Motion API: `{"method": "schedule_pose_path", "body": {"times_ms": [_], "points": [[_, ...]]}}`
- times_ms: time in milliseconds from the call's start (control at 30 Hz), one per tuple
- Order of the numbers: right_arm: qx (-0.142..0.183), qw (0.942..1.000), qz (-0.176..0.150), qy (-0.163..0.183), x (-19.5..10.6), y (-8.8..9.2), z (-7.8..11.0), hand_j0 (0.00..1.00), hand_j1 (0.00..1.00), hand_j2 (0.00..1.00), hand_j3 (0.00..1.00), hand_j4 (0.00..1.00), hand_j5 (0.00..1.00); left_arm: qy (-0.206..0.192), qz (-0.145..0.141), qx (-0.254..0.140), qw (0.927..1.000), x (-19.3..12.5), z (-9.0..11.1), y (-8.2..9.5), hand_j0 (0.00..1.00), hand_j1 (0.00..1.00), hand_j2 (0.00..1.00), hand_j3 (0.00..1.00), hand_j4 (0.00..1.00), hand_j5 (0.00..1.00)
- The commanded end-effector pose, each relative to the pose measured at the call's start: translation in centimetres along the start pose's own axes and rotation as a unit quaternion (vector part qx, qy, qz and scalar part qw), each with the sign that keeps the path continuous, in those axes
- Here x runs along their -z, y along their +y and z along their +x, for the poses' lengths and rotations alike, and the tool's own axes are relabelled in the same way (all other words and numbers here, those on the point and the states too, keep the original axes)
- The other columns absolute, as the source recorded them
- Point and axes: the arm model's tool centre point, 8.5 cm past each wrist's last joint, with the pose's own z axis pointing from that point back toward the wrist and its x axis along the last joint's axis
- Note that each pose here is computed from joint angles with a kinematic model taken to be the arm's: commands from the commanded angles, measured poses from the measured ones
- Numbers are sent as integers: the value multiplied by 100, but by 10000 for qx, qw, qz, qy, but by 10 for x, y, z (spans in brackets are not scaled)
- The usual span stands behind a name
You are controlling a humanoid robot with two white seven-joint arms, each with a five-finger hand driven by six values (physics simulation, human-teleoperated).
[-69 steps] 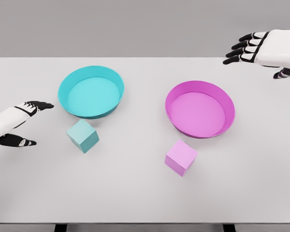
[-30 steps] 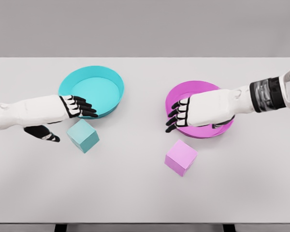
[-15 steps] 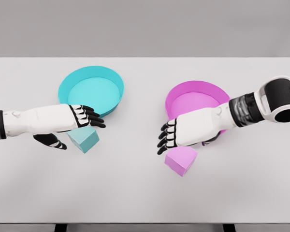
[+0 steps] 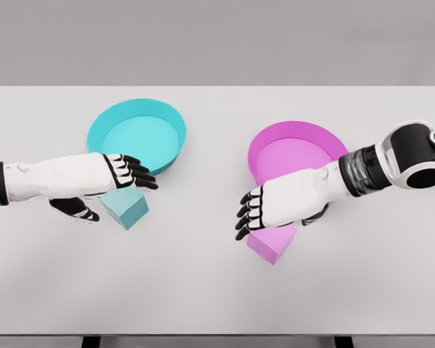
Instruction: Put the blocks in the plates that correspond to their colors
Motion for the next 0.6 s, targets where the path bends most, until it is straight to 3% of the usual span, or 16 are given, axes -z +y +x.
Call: {"method": "schedule_pose_path", "body": {"times_ms": [0, 300, 567], "points": [[35, 10000, 6, -22, 1, 1, 1, 100, 100, 100, 100, 100, 100, -41, -148, -111, 9998, 2, 1, -9, 100, 100, 100, 100, 100, 100], [79, 9998, 105, -130, 8, 7, 4, 100, 100, 100, 100, 100, 100, -154, -396, -7, 9991, 14, -4, -3, 100, 100, 100, 100, 100, 100], [21, 9998, 149, -111, 9, 8, 4, 100, 100, 100, 100, 100, 100, -105, -569, -159, 9982, 20, -13, -14, 100, 100, 100, 100, 100, 100]]}}
